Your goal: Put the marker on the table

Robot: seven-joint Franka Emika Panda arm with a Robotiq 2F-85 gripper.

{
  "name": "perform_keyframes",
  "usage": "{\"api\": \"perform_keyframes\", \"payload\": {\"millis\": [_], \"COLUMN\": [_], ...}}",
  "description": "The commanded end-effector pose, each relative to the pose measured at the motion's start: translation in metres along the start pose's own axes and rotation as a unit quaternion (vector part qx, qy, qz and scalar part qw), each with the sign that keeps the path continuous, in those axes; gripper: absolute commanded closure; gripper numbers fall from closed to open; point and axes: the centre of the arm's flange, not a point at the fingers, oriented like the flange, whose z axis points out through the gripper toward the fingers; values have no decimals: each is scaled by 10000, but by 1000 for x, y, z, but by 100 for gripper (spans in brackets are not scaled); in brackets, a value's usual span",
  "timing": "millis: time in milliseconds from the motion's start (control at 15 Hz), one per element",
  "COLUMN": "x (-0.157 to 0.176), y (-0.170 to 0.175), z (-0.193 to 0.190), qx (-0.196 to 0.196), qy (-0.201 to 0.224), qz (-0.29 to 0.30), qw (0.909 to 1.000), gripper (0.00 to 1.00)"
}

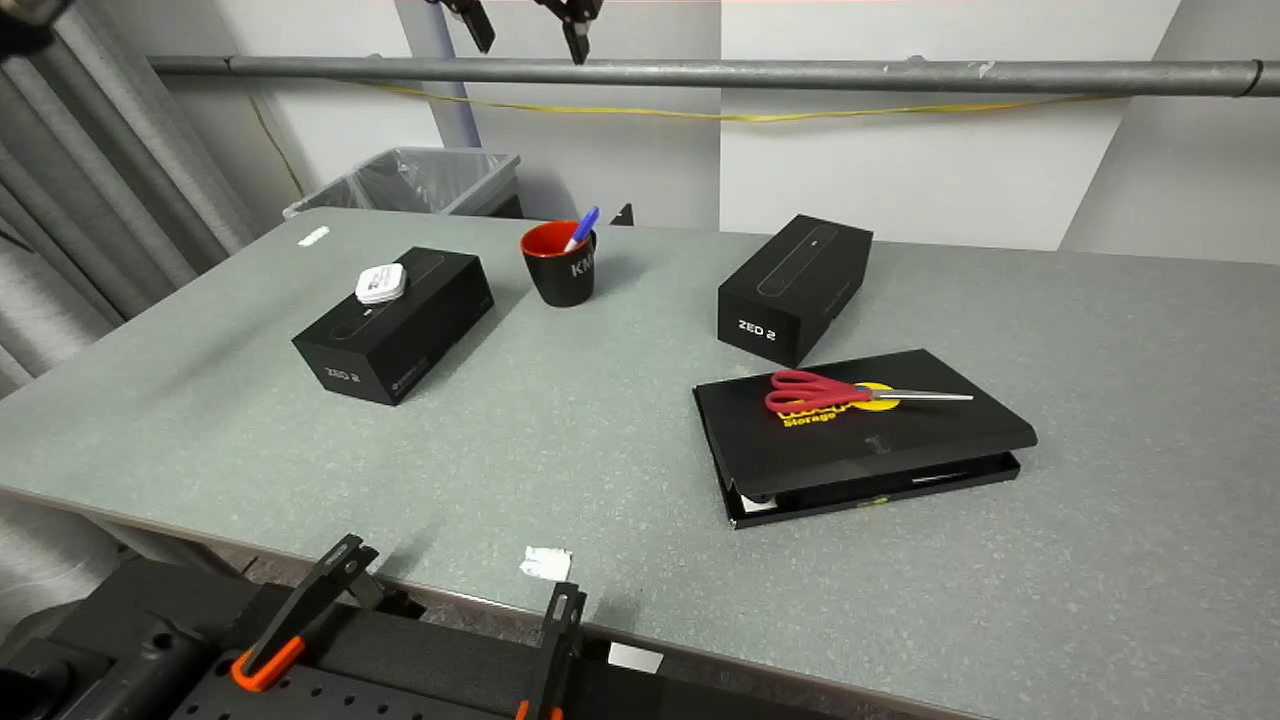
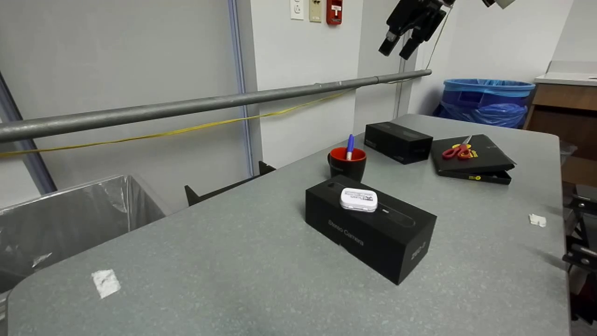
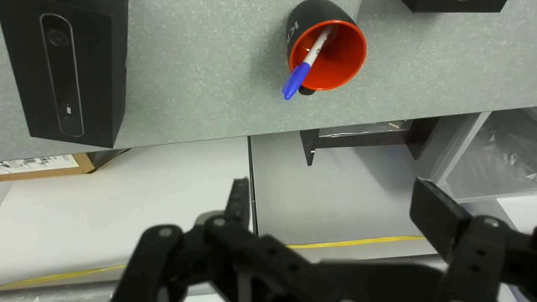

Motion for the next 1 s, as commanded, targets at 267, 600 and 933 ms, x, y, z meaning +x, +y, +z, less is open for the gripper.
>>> {"api": "perform_keyframes", "payload": {"millis": [267, 600, 933], "x": [6, 0, -2], "y": [-1, -10, -29], "z": [22, 79, 126], "qx": [-115, -473, -740], "qy": [-27, -391, -529], "qz": [294, 481, 428], "qw": [9995, 9970, 9949], "gripper": [0, 0, 0]}}
